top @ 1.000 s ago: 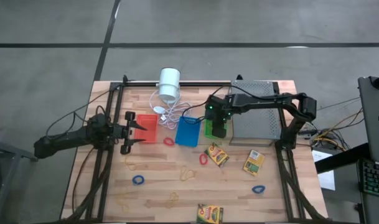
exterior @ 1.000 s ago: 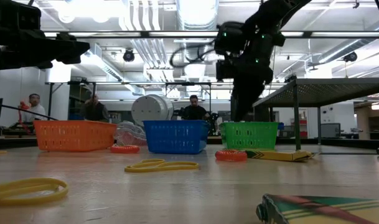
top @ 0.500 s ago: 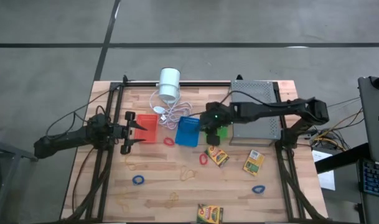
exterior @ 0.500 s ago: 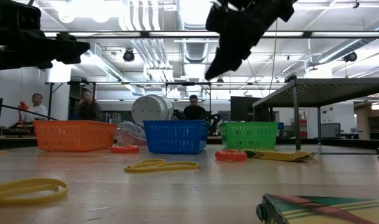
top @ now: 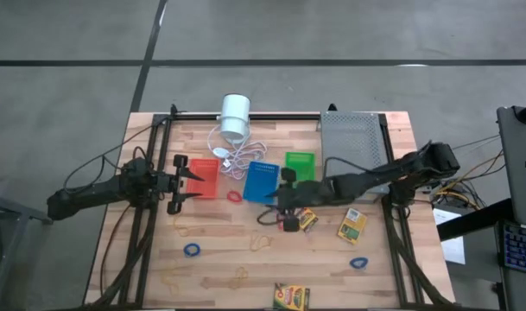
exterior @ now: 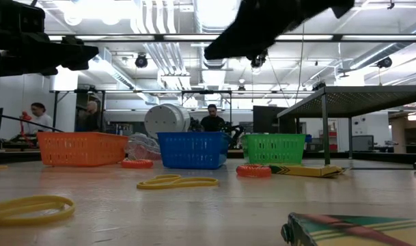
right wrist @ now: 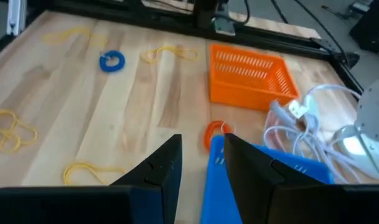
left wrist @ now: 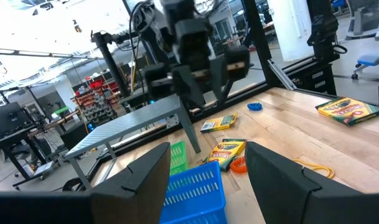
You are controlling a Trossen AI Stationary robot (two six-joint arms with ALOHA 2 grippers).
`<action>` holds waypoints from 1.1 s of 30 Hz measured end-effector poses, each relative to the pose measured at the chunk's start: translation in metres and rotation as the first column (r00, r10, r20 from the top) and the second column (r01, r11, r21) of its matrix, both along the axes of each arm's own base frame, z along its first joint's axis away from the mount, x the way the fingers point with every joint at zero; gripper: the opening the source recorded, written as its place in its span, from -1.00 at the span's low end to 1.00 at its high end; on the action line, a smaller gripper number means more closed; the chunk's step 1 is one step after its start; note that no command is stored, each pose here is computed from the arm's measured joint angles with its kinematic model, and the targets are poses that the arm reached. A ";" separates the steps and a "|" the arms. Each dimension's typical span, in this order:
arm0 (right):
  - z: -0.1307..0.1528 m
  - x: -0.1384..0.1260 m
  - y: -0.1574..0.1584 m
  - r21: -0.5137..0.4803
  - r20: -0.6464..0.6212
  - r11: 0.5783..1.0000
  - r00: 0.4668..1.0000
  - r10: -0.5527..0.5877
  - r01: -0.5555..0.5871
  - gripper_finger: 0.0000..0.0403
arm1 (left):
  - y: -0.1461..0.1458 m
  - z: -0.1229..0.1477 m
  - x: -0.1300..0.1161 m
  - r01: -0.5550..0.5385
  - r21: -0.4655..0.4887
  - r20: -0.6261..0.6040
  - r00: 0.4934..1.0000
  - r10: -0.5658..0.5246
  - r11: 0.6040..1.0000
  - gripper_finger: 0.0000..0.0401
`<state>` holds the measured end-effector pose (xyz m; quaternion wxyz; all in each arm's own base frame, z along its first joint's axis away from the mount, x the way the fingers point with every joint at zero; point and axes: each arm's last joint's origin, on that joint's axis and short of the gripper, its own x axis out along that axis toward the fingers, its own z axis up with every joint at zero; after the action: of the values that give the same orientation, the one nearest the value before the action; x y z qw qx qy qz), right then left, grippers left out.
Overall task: Pick & Place Office Desk Supplies
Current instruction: Put the yellow rubber band into the green bin
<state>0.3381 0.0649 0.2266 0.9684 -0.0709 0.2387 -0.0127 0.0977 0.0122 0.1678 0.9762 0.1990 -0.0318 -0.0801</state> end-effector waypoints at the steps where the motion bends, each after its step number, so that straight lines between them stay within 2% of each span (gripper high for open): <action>1: -0.004 -0.002 0.003 -0.004 -0.002 1.000 1.000 0.004 -0.004 -0.42 | 0.000 0.000 0.000 0.000 0.000 0.000 1.000 0.000 1.000 0.04; 7: -0.023 -0.008 0.025 -0.004 -0.034 0.998 0.998 0.060 -0.060 -0.40 | 0.000 0.000 0.000 0.000 0.000 0.000 1.000 0.000 1.000 0.04; 16: -0.055 0.012 0.054 0.077 0.024 0.995 0.997 0.069 -0.071 -0.48 | 0.000 -0.001 0.001 0.000 -0.003 -0.012 1.000 0.000 1.000 0.04; 22: -0.080 0.025 0.067 0.134 -0.023 0.991 0.999 0.030 -0.027 -0.51 | 0.000 -0.001 0.001 0.000 -0.004 -0.017 1.000 0.000 1.000 0.04; 27: -0.095 0.035 0.073 0.198 -0.052 0.980 0.999 -0.004 0.014 -0.45 | 0.000 -0.002 0.002 0.000 -0.006 -0.026 1.000 0.000 1.000 0.04; 33: -0.105 0.038 0.078 0.201 -0.148 0.978 0.989 -0.025 0.055 -0.35 | 0.001 -0.003 0.002 -0.001 -0.009 -0.035 0.999 0.000 1.000 0.04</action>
<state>0.3765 0.1430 0.1215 0.9502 0.0333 0.3100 -0.0025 0.1000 0.0128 0.1650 0.9775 0.1933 -0.0148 -0.0832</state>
